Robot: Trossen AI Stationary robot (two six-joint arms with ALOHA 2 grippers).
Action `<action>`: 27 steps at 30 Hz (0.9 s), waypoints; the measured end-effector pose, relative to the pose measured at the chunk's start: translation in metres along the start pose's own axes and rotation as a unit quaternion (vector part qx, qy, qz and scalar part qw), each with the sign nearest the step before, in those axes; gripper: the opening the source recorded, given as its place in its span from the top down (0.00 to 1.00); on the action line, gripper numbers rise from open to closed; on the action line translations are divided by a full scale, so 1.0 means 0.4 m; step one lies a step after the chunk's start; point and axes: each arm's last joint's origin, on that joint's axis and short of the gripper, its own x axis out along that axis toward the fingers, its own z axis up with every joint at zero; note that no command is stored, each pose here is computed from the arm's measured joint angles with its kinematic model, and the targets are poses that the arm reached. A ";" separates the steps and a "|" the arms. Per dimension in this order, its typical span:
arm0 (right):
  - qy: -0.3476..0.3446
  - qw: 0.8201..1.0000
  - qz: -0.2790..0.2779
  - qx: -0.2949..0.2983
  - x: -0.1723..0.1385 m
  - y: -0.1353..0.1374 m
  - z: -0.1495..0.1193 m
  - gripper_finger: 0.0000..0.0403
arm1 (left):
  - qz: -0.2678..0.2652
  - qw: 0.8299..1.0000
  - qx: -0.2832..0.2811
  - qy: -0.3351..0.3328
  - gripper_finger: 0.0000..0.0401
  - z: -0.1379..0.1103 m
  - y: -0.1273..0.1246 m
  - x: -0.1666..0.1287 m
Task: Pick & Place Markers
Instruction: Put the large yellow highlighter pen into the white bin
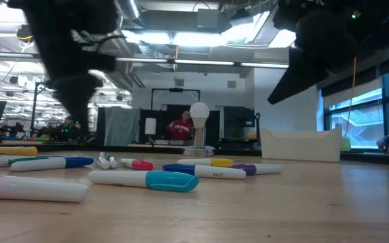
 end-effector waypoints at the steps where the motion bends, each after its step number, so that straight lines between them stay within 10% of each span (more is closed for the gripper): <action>1: 0.002 1.000 -0.001 -0.002 0.000 -0.001 -0.001 0.97 | 0.010 1.000 -0.019 0.020 0.45 -0.016 0.017 0.002; 19: 0.026 1.000 -0.005 0.001 -0.005 -0.003 -0.017 0.98 | 0.046 0.978 -0.117 0.169 0.49 -0.160 0.112 0.091; 27: 0.026 0.999 -0.005 0.021 -0.005 -0.003 -0.017 0.97 | 0.015 0.982 -0.111 0.154 0.72 -0.147 0.096 0.093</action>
